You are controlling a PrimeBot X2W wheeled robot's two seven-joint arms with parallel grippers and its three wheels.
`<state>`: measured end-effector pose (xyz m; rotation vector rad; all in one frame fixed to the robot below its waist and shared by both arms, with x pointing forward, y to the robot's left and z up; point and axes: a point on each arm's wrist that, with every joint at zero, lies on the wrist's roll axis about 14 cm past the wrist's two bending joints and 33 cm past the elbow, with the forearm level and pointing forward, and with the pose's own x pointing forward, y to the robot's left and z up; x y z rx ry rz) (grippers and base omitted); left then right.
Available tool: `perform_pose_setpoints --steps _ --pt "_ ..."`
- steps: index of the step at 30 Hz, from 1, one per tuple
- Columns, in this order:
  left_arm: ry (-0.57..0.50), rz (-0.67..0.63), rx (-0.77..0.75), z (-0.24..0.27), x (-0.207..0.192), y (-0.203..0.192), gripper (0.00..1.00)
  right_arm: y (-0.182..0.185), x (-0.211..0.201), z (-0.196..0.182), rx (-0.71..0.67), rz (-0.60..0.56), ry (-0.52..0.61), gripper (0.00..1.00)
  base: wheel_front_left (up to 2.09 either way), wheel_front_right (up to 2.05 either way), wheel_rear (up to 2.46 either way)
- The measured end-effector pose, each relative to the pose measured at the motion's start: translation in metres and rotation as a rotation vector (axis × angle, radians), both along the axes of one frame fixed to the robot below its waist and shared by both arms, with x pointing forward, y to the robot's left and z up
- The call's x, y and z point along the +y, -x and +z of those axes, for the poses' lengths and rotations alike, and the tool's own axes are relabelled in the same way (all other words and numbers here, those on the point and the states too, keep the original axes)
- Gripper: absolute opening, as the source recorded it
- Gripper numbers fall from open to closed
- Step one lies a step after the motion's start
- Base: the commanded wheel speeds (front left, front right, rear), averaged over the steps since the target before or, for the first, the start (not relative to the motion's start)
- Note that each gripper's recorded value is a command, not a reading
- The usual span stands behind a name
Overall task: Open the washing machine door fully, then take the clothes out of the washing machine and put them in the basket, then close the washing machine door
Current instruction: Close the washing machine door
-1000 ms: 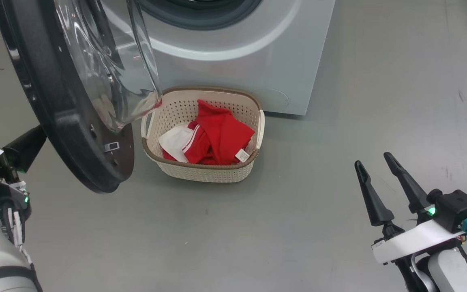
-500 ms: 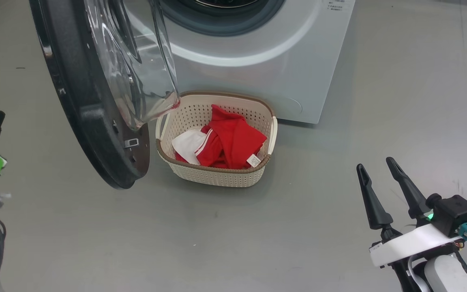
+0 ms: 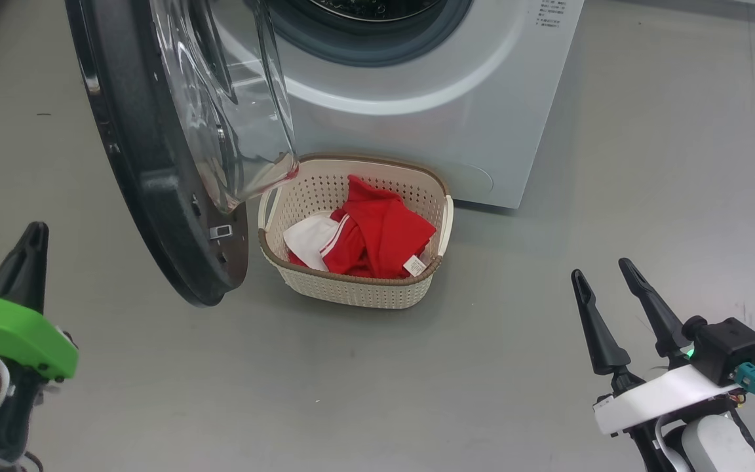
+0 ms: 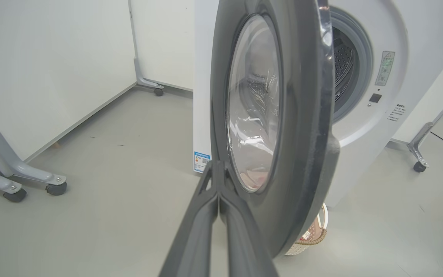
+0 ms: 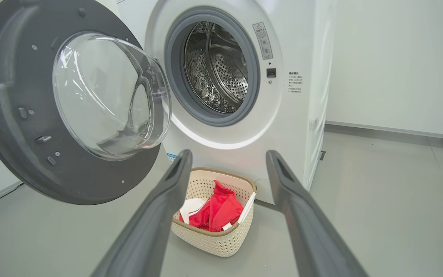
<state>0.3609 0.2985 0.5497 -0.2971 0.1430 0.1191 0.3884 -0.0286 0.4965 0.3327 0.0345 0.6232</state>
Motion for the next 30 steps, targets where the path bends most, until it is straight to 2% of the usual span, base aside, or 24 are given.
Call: perform_pose_setpoints --steps 12,13,14,15,30 --pt "-0.179 0.057 -0.084 -0.018 0.003 0.042 0.0 0.009 0.003 -0.001 0.007 0.003 0.003 1.0 0.0 0.0 0.0" --pt "-0.179 0.067 -0.088 -0.019 0.005 0.045 0.39 0.009 0.003 -0.001 0.005 0.003 0.004 1.0 0.0 0.0 0.0" --pt "-0.176 0.075 -0.094 -0.021 0.005 0.047 0.88 0.01 0.003 0.0 0.004 0.003 0.004 1.0 0.0 0.0 0.0" --pt "-0.17 0.085 -0.1 -0.023 0.006 0.05 1.0 0.01 0.003 0.0 0.004 0.003 0.003 1.0 0.0 0.0 0.0" --pt "-0.135 0.11 -0.132 -0.038 -0.003 0.062 1.0 0.011 0.002 0.001 0.004 -0.004 -0.001 1.0 0.0 0.0 0.0"
